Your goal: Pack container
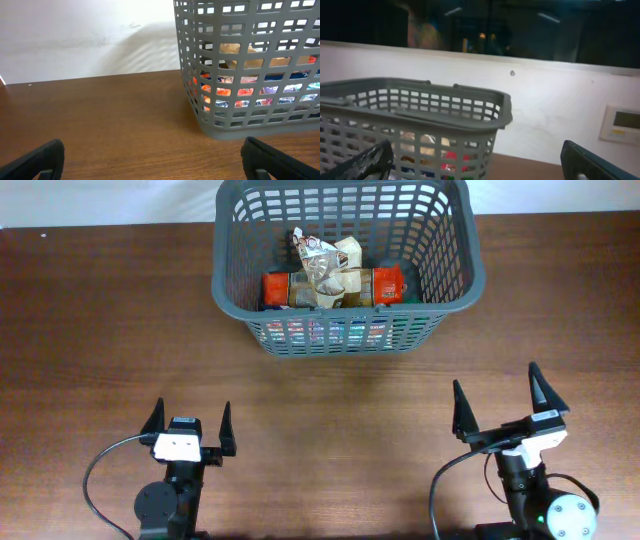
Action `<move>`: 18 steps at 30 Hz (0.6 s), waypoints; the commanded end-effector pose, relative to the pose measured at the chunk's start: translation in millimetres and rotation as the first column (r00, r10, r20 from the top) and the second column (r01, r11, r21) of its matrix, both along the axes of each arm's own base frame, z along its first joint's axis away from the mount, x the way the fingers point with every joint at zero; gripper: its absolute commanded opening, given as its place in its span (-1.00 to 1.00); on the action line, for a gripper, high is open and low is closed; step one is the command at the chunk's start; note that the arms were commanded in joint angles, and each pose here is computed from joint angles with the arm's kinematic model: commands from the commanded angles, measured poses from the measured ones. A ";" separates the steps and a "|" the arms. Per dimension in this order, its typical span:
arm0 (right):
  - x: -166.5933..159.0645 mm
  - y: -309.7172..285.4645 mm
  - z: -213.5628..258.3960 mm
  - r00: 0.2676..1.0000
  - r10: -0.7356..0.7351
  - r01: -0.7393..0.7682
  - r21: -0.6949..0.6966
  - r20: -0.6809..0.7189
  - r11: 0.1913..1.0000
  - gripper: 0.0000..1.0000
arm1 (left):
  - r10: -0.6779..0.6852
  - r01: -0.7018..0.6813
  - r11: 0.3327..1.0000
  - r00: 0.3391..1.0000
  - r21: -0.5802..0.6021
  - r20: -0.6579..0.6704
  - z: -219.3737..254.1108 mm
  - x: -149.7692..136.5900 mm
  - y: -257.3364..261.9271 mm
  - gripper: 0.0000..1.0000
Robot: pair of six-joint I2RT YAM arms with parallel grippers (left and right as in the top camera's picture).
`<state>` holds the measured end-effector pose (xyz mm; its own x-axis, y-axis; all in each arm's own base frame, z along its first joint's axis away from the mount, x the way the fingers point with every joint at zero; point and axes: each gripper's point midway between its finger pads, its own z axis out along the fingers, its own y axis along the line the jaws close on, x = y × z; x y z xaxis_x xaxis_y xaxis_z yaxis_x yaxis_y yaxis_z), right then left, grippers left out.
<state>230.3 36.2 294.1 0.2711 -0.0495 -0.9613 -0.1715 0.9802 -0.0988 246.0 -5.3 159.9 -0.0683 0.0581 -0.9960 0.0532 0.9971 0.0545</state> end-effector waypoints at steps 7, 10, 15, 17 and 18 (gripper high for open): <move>-1.4 -2.7 -25.9 0.999 -0.040 0.041 -0.077 0.019 0.996 0.97 | 0.016 -0.016 1.000 1.000 0.016 0.001 -1.5 -0.2 3.3 0.98; 0.3 -3.9 -34.0 0.999 -0.046 0.046 -0.079 0.008 0.996 0.97 | 0.016 -0.016 1.000 1.000 0.016 0.001 -1.5 -0.2 3.3 0.99; 4.6 -7.9 -47.2 0.998 -0.062 0.061 -0.082 -0.020 0.995 0.98 | 0.016 -0.016 1.000 1.000 0.016 0.001 -1.5 -0.2 3.3 0.98; 6.3 -10.7 -52.7 0.997 -0.075 0.072 -0.083 -0.031 0.994 0.97 | 0.016 -0.016 1.000 1.000 0.016 0.001 -1.5 -0.2 3.3 0.98; 7.0 -12.1 -54.9 0.996 -0.080 0.077 -0.084 -0.035 0.993 0.97 | 0.016 -0.016 1.000 1.000 0.016 0.001 -1.5 -0.2 3.3 0.98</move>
